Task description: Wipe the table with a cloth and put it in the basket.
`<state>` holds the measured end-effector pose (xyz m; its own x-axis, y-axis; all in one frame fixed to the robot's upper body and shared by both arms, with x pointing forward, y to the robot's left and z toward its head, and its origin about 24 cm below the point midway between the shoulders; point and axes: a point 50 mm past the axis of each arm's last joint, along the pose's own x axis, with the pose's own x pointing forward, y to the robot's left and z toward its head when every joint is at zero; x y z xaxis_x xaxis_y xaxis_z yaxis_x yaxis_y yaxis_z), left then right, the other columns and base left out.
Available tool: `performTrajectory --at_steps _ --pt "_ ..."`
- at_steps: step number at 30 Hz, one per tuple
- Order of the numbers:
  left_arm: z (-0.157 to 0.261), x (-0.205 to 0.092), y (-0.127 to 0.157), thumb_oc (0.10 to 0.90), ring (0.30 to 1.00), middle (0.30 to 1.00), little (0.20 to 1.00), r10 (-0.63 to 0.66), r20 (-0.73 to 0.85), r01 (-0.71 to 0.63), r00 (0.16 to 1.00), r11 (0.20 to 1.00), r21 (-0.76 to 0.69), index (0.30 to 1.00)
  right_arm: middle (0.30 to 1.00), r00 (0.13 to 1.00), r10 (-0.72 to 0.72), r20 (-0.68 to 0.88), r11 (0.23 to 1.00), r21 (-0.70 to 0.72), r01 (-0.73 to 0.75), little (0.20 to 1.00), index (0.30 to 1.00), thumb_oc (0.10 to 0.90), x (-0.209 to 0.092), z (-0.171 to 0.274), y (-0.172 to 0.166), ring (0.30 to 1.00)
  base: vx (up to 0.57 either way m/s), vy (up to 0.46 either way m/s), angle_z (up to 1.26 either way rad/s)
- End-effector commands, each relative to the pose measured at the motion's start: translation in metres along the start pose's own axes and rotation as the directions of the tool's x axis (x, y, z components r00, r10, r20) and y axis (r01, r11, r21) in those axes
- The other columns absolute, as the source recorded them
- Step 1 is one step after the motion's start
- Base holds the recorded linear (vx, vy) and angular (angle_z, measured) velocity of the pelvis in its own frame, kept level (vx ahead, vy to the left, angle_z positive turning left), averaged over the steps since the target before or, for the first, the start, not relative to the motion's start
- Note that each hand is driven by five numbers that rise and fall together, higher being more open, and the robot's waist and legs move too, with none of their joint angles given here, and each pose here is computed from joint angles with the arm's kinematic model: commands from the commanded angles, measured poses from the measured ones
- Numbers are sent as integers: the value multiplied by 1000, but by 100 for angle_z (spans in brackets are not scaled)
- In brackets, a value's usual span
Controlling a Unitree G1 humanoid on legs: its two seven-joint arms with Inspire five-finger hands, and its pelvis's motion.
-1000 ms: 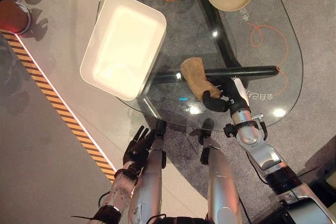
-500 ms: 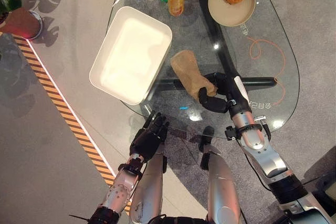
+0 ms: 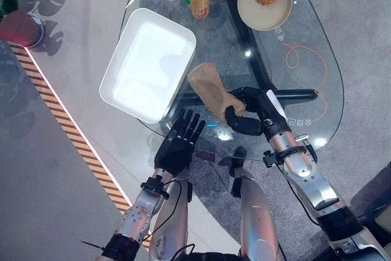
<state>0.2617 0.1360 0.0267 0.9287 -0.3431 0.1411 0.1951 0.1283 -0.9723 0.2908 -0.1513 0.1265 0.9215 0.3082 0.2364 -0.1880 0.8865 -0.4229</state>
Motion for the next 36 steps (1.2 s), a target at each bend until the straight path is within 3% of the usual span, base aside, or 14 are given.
performTrajectory --at_steps 1,12,21,26,36 --pt "3 4 -26 800 900 900 900 -94 18 94 995 996 1 900 300 865 82 495 995 12 -101 200 300 100 -1 98 7 300 9 35 -4" --pt "-5 16 -35 800 900 900 900 -62 -67 69 996 992 108 900 300 816 234 529 947 66 -314 200 300 100 -1 105 30 300 19 -1 -1" --pt "-3 15 -42 800 900 900 900 -130 -53 135 990 984 112 900 300 878 298 375 955 -111 -277 200 300 100 0 80 38 300 34 -6 -1" --pt "-2 15 -54 800 900 900 900 -242 -31 243 970 968 67 900 300 907 316 278 936 -247 -250 200 300 100 1 65 39 300 28 4 -1" --pt "3 18 -71 800 900 900 900 -337 41 335 941 941 40 900 300 928 313 202 924 -291 -248 200 300 100 3 57 37 300 14 6 0"
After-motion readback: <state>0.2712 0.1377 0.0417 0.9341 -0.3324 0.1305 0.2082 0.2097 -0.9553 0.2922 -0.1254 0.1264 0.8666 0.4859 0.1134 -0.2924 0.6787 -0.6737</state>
